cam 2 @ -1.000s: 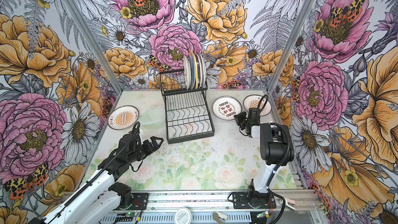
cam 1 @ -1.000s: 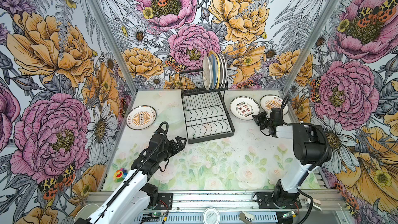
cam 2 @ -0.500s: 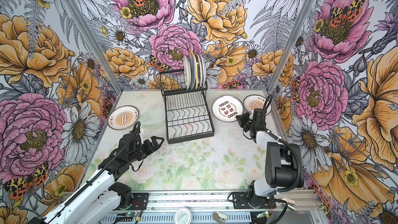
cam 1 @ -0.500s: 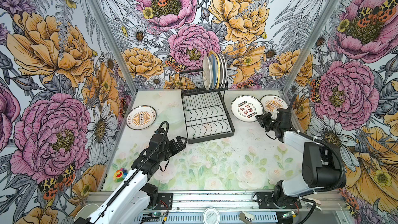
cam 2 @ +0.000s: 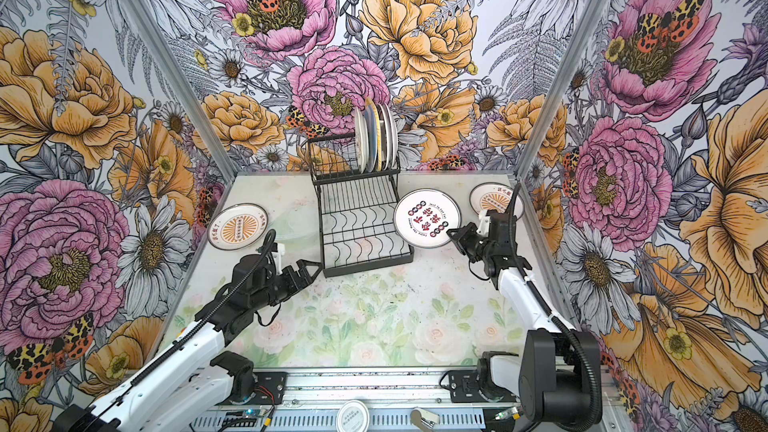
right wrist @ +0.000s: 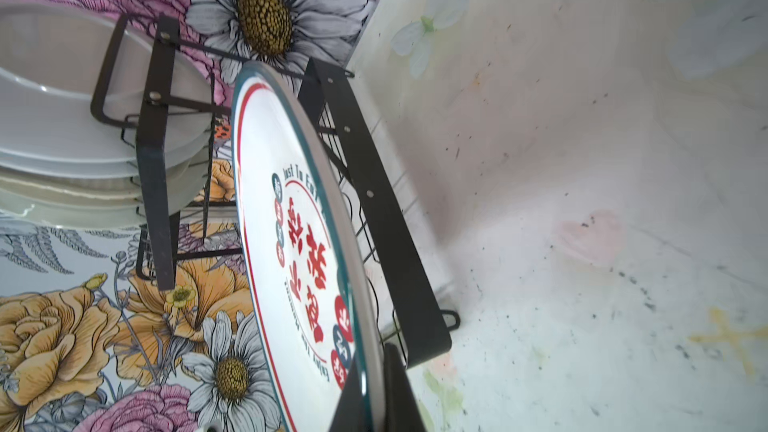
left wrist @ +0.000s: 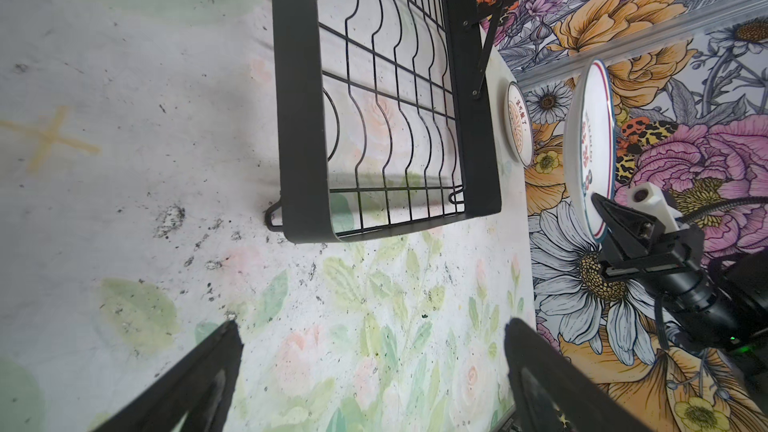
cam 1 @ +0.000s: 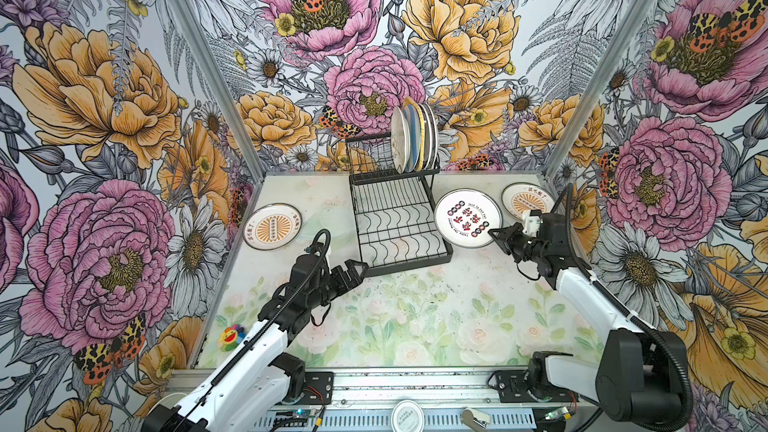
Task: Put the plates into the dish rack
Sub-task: 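Drag the red-lettered plate toward the left gripper with the right gripper, then brace the plate with the left gripper while the right gripper tilts it upright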
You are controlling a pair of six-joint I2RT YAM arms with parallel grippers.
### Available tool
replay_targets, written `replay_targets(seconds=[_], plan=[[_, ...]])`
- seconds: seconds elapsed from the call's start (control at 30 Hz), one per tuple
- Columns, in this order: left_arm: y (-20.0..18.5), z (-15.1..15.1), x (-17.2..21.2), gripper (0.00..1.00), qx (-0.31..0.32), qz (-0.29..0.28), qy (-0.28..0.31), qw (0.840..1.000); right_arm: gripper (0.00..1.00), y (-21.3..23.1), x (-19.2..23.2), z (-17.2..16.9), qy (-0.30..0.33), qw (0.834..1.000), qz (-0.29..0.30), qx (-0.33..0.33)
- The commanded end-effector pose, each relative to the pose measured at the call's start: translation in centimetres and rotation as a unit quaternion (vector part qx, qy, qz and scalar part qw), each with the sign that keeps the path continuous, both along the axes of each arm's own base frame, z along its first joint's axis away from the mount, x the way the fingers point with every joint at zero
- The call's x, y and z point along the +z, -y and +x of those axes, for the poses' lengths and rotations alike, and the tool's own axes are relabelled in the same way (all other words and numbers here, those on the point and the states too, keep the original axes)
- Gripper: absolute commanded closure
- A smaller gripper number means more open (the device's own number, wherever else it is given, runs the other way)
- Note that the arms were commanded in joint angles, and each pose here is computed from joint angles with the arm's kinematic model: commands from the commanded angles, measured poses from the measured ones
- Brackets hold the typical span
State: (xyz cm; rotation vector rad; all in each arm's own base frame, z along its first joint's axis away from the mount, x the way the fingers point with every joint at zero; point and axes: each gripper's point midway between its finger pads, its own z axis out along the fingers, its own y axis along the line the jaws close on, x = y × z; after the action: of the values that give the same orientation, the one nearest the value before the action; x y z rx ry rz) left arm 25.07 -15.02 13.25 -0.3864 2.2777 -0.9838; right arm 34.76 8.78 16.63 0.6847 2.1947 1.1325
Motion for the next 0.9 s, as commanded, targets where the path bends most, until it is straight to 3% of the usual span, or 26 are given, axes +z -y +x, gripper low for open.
replay_targets(seconds=[0.0, 0.27, 0.5, 0.87], plan=[[1.4, 0.2, 1.7, 0.01, -0.038, -0.016, 0.029, 0.999, 1.00, -3.0, 2.1, -1.5, 0.036, 0.997, 0.000, 0.066], [2.8, 0.2, 3.9, 0.03, -0.075, -0.051, 0.060, 0.994, 1.00, -8.5, 2.6, -4.1, 0.049, 0.984, -0.014, 0.168], [3.7, 0.0, 5.6, 0.09, -0.102, -0.086, 0.085, 0.987, 1.00, -13.9, 3.6, -6.0, 0.072, 0.962, -0.020, 0.264], [3.5, 0.0, 7.5, 0.34, -0.113, -0.121, 0.103, 0.981, 1.00, -18.7, 4.5, -8.0, 0.094, 0.928, -0.012, 0.360]])
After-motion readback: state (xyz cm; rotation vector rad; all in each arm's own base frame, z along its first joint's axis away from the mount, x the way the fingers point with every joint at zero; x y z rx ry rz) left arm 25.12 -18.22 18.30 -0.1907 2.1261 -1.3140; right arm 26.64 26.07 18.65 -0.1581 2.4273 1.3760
